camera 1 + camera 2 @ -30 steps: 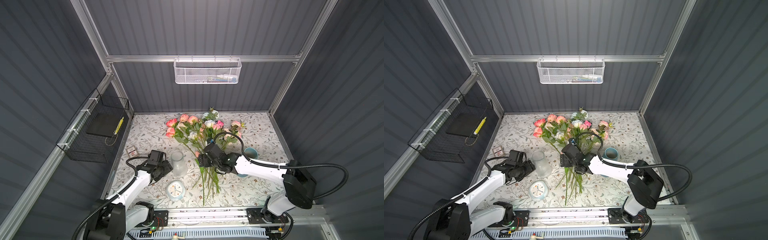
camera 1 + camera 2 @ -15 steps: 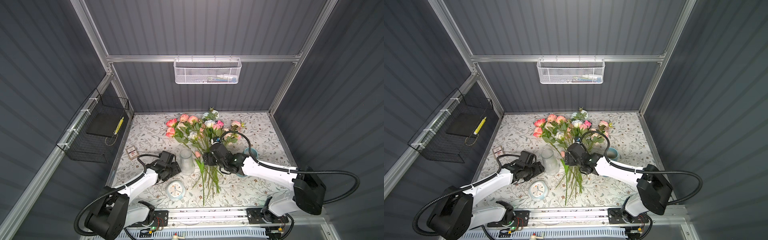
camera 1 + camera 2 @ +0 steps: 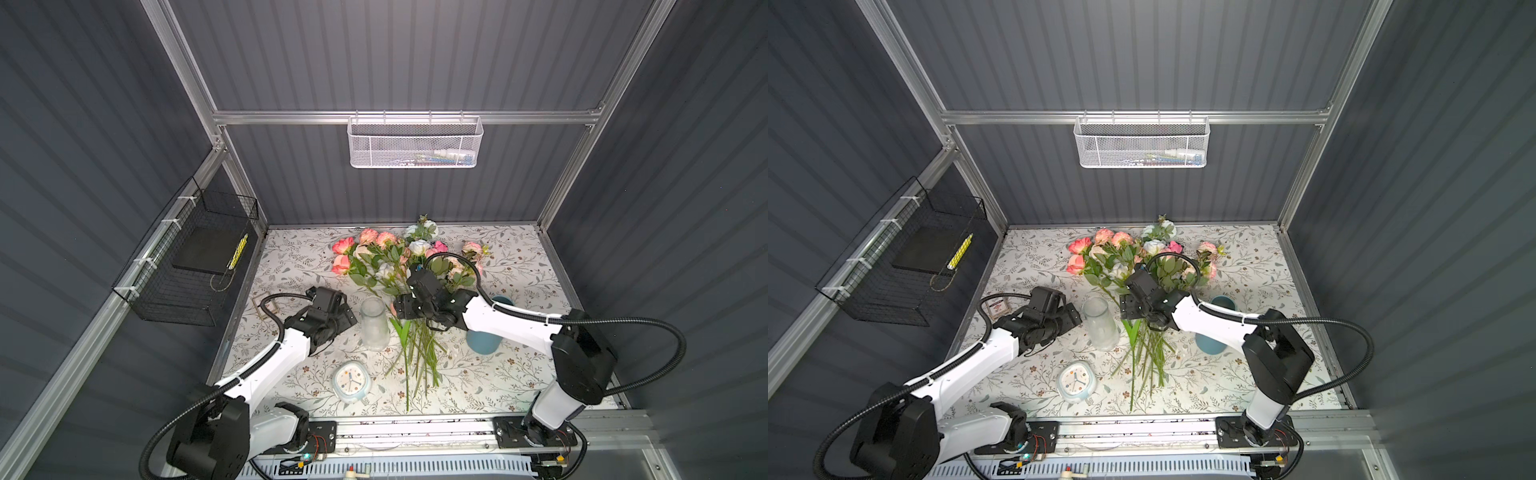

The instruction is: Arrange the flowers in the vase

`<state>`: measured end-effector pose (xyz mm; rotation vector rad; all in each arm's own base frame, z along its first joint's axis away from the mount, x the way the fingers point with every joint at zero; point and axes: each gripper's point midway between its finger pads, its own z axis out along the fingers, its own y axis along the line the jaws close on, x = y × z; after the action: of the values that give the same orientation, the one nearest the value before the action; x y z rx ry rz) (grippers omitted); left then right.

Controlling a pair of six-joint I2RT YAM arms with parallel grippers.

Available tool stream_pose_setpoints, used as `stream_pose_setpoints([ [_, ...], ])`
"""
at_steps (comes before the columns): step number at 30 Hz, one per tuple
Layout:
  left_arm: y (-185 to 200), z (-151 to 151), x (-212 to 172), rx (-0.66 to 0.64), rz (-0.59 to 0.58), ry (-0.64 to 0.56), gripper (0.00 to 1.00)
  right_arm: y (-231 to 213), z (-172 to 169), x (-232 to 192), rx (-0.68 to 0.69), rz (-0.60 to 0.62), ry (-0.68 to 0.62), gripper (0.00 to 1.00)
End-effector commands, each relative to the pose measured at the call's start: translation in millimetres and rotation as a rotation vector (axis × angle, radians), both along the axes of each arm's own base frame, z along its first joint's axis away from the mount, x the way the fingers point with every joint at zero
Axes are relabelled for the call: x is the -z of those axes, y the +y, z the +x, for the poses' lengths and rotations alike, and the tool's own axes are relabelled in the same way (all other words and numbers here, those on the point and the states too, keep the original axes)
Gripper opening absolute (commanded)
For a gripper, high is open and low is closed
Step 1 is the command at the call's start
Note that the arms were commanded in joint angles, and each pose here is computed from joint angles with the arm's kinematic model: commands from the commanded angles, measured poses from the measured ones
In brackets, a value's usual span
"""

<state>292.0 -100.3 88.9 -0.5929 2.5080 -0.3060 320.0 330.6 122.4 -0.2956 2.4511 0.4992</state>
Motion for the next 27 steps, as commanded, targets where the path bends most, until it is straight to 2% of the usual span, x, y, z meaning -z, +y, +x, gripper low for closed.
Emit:
stream_pose_setpoints([
  [1, 3.2, 18.9, -12.1, 0.000, 0.036, -0.035, 0.90, 13.2, -4.1, 4.9, -0.076, -0.005, 0.038, 0.76],
  [10, -4.3, 19.9, 0.7, 0.036, 0.022, 0.003, 0.89, 34.5, -28.8, 28.3, -0.150, 0.014, 0.101, 0.73],
  [20, -12.8, 0.0, 10.7, 0.066, -0.057, 0.037, 0.87, 44.8, -57.8, 34.5, -0.196, 0.042, 0.121, 0.73],
  [25, -16.0, -11.4, 15.5, 0.059, -0.093, 0.046, 0.86, 28.5, -53.3, 30.8, -0.129, 0.020, 0.088, 0.73],
  [27, -10.2, -12.7, 14.5, 0.048, -0.061, 0.054, 0.86, 13.1, -45.0, 24.8, -0.074, 0.017, 0.066, 0.74],
])
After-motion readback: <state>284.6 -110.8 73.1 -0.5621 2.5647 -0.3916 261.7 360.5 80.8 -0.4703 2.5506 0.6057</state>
